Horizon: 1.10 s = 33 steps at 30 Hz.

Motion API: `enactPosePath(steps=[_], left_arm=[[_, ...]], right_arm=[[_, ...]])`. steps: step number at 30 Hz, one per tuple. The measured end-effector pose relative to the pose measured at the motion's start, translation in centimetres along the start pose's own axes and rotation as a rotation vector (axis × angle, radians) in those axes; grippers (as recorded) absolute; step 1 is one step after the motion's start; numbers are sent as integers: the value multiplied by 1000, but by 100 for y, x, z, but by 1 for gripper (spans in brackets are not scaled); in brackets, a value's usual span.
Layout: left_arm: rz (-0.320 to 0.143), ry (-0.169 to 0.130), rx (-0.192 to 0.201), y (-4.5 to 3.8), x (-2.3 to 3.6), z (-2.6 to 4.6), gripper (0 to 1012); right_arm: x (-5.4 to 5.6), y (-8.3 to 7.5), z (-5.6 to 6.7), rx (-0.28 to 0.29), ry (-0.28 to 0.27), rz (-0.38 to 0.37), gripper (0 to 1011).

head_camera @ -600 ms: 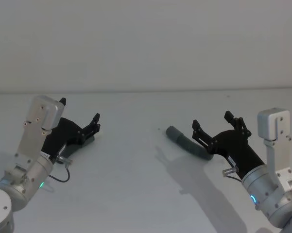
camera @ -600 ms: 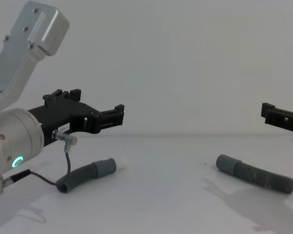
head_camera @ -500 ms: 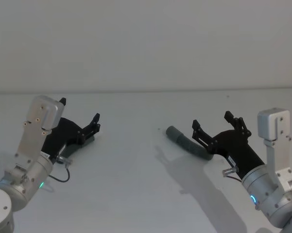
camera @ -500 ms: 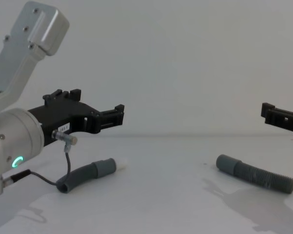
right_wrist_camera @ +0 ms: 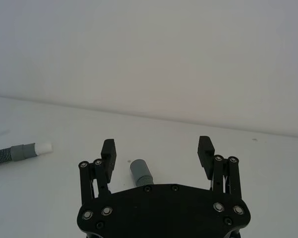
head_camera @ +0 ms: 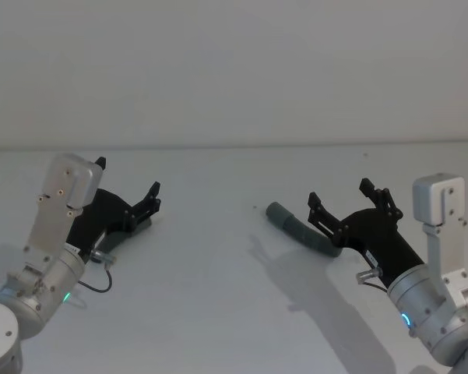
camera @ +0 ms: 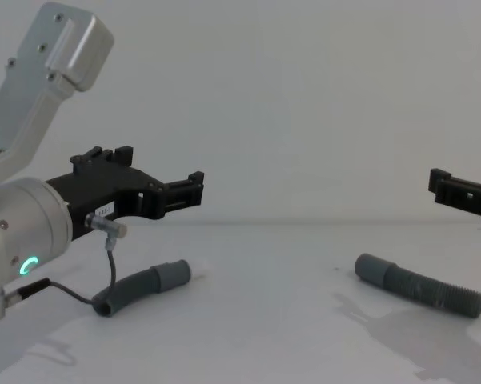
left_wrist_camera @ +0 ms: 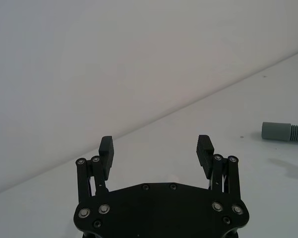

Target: Use both hands to pick up one end of the pipe from the table, align the ends, and insert them.

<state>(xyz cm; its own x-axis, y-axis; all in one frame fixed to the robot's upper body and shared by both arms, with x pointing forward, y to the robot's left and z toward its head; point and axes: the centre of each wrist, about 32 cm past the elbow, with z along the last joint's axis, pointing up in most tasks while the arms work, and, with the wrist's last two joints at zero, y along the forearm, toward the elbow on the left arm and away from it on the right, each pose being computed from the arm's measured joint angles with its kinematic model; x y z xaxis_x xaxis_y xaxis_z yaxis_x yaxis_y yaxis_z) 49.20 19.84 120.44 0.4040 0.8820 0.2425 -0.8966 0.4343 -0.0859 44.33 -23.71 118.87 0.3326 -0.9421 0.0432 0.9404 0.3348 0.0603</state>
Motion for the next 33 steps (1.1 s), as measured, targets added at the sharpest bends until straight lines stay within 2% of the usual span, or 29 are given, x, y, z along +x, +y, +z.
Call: enactPosePath(steps=[33], left_arm=[[0, 0, 0, 0, 0, 0, 1001]], right_arm=[[0, 0, 0, 0, 0, 0, 1003]])
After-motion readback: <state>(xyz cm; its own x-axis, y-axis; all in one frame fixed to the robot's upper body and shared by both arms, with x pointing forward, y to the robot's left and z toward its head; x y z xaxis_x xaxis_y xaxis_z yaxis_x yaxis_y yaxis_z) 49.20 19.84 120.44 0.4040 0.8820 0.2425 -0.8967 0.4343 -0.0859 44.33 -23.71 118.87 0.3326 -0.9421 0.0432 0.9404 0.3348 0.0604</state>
